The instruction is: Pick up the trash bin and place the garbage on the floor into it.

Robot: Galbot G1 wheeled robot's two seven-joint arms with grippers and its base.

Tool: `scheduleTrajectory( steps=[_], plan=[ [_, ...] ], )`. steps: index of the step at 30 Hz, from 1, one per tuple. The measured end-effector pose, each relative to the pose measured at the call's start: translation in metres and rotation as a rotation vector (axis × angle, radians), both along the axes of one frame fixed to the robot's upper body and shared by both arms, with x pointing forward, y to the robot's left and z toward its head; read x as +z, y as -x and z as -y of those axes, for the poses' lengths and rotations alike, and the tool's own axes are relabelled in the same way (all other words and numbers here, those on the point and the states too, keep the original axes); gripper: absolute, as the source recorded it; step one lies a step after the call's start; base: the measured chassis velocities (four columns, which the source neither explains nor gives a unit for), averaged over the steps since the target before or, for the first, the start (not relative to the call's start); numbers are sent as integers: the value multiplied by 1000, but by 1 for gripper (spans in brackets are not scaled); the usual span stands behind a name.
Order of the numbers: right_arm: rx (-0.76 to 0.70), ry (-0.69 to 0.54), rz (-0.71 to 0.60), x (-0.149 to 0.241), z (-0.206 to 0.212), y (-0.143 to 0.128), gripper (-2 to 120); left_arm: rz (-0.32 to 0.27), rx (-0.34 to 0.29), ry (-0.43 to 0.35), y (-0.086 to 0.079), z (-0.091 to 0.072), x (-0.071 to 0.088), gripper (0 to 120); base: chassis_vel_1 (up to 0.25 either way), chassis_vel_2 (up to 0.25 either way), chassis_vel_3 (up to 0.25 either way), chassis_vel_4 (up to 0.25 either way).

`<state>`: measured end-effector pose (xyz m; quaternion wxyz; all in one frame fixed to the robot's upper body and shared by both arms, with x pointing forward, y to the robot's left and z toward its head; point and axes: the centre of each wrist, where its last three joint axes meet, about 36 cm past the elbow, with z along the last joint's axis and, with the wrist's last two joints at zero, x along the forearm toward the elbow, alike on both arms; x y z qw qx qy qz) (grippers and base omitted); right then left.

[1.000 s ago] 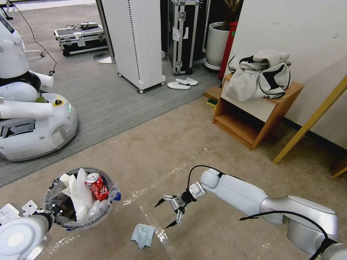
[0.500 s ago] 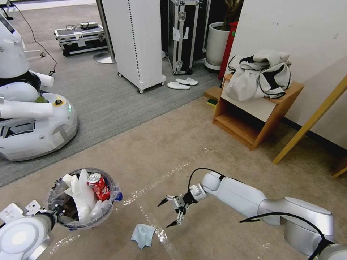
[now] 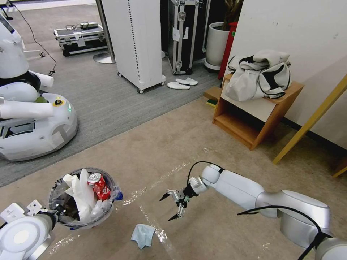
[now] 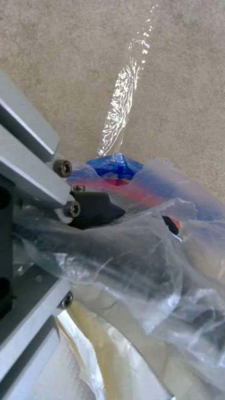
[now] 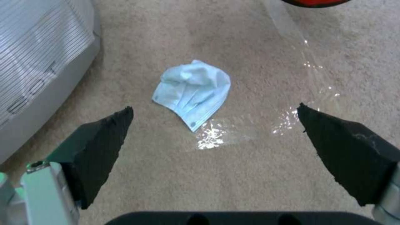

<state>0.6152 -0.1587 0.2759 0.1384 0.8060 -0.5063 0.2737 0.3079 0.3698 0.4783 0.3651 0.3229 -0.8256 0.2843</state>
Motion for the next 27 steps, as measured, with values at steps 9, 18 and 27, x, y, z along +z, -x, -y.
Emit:
scheduleTrajectory(
  steps=[9, 18, 27],
  plan=[
    [21, 39, 0, 4, -5, -8, 100, 1, 0, 1, 0, 0, -1, 0, 0, 0, 0, 0],
    [5, 46, 16, 16, -7, -24, 100, 3, -2, 4, -2, 0, -3, 0, 0, 0, 0, 0],
    [12, 54, 33, 21, -21, -35, 100, 3, 0, 1, -3, -2, -3, 0, 0, 0, 0, 0]
  ],
)
